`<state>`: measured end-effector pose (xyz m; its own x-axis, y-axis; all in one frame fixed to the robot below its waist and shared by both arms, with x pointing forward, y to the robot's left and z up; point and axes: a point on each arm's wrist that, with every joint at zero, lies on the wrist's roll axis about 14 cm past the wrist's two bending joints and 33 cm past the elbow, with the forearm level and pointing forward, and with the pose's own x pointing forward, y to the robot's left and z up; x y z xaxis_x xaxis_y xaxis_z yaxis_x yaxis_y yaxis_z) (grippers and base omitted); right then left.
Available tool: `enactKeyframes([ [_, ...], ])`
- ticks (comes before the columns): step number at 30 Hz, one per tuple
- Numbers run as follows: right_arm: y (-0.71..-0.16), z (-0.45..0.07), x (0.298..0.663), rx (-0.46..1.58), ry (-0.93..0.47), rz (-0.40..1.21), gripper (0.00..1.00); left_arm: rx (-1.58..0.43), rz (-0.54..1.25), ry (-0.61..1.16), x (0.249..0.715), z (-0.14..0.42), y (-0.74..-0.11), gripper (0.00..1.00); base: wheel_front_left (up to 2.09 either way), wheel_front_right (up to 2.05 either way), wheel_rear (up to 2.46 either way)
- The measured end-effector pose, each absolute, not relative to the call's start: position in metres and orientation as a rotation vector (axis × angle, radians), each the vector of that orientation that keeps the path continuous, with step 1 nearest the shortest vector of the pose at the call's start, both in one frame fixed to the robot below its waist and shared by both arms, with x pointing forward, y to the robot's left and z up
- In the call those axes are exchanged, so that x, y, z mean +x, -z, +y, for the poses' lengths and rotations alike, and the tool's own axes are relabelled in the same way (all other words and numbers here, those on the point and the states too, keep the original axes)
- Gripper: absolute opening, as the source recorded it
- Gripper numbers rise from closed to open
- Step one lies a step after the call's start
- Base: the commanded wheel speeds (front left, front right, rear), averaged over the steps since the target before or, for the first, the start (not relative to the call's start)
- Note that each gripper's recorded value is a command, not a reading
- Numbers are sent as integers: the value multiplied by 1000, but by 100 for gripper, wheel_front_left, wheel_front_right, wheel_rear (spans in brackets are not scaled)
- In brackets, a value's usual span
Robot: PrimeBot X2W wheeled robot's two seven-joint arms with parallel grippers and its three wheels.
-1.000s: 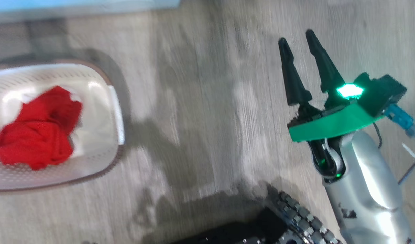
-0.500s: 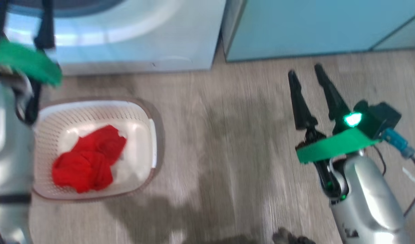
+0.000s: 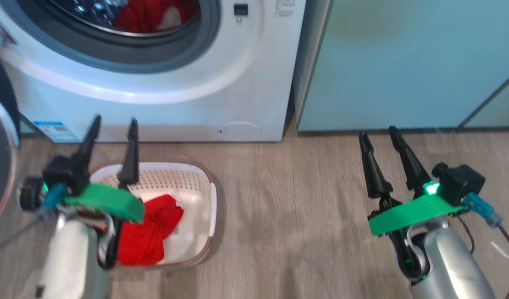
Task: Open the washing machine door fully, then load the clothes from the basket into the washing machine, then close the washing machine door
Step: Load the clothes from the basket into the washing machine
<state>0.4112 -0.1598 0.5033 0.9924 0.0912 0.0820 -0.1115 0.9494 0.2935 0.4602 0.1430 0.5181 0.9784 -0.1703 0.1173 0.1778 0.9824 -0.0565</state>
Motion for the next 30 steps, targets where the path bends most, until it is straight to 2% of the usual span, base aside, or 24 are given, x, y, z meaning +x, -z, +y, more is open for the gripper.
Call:
enactKeyframes([
  [13,-515,-146,385,309,-144,-90,100,-99,-198,60,400,166,-545,100,0,0,0],
  [30,-510,-144,380,313,-149,-75,100,-97,-133,101,386,149,-524,100,0,0,0],
])
